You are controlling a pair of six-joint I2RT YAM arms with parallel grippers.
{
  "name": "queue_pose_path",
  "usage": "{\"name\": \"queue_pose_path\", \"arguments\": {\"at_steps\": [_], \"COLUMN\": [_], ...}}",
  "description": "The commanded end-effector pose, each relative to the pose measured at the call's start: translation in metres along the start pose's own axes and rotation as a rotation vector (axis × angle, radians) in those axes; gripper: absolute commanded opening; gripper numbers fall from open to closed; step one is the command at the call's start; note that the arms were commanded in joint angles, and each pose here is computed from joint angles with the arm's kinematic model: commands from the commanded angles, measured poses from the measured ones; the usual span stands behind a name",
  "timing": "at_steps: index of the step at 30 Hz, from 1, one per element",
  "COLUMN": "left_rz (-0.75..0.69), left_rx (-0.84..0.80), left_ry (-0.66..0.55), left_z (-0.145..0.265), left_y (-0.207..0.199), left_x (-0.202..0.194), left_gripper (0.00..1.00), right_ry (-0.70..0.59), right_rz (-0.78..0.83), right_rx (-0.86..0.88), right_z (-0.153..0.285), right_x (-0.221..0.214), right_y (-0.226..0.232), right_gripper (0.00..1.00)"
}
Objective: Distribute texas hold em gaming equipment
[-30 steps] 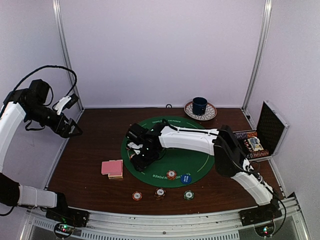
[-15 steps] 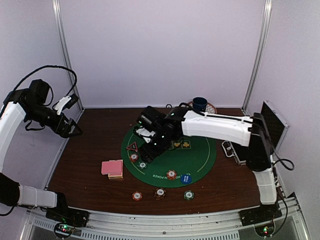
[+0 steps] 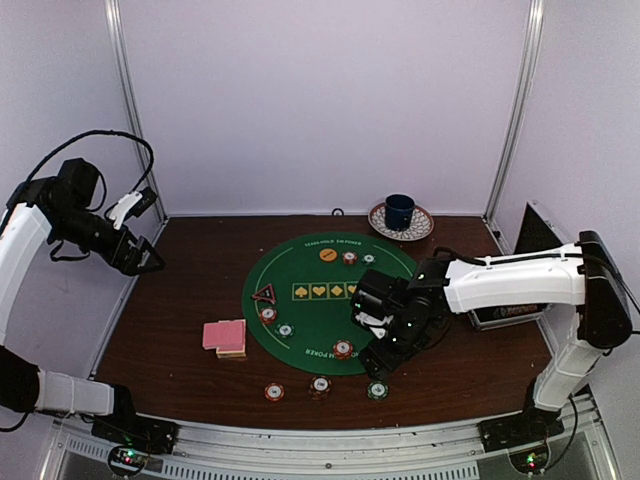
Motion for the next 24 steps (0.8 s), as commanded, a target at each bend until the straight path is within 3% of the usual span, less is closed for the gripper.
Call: {"name": "queue_pose_path", "arguments": {"at_steps": [1,24], "left_rz": [-0.012,-0.012], "left_rx": [-0.005,0.004], "left_ry": [-0.045,-0.035], "left_z": [0.01,0.012], "left_y": [-0.004,-0.004], "left_x": [0.01,0.008], "left_gripper": [0.98,0.98], "right_ry": [-0.033,0.06], "right_rz": [-0.039,0.018], "right_rx": [0.028,0.036], "right_z": [-0.004,-0.062], "right_x": [-0.008,-0.019], "right_y": [0.01,0.035], "right_gripper": [0.89,0.7]}}
Point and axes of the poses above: each gripper's point midway between its finger pads, its own z axis back along the fingers, its own y axis along the line the jaws close on, x = y × z, the point moved 4 cm from there along z, back along the fingers, and after that the axes turned 14 degrees about z, right-handed, at the moved point
